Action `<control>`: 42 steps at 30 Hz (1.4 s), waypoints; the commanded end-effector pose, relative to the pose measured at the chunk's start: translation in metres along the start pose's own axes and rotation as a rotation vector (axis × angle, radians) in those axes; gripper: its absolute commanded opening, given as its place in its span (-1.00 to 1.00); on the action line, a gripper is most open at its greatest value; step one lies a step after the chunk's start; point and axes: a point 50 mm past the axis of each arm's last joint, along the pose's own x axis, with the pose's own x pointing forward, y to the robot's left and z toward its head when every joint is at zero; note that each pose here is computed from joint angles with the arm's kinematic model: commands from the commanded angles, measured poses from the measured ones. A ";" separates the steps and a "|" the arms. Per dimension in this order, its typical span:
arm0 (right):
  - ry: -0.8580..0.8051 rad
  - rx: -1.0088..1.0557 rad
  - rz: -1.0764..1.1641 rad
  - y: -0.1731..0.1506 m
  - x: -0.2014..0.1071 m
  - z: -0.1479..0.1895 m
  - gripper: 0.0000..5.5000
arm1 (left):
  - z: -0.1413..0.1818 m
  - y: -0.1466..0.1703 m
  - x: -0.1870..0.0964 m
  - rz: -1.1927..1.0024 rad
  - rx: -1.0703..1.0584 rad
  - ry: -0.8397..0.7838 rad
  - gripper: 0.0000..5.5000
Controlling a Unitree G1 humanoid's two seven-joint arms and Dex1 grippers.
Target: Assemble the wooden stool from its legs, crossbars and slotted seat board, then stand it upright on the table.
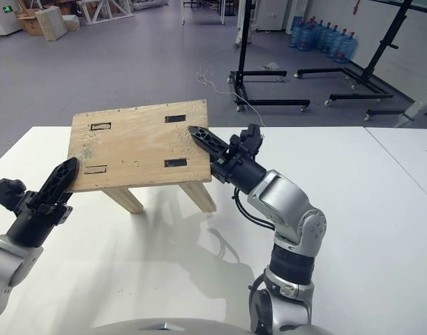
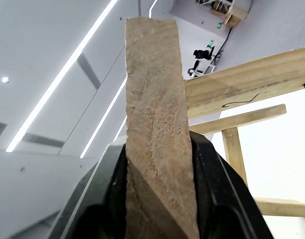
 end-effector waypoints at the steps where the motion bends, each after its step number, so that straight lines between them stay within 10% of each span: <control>1: -0.208 0.193 -0.175 -0.013 -0.006 0.022 -0.51 | -0.009 -0.007 0.011 -0.025 0.106 0.155 -0.09; 8: -0.205 0.188 -0.276 -0.030 -0.018 0.018 -0.52 | -0.012 -0.001 0.013 -0.030 0.117 0.170 0.30; 17: -0.192 0.127 -0.223 -0.038 -0.025 0.030 0.09 | -0.015 0.005 0.021 -0.044 0.257 0.133 0.73; 34: 0.080 -0.326 -0.012 -0.035 -0.109 0.012 0.34 | -0.023 -0.027 0.049 0.026 0.776 -0.025 0.73; 42: 0.370 -0.380 0.080 -0.047 -0.087 -0.035 0.34 | -0.026 -0.026 0.057 0.023 0.810 -0.016 0.73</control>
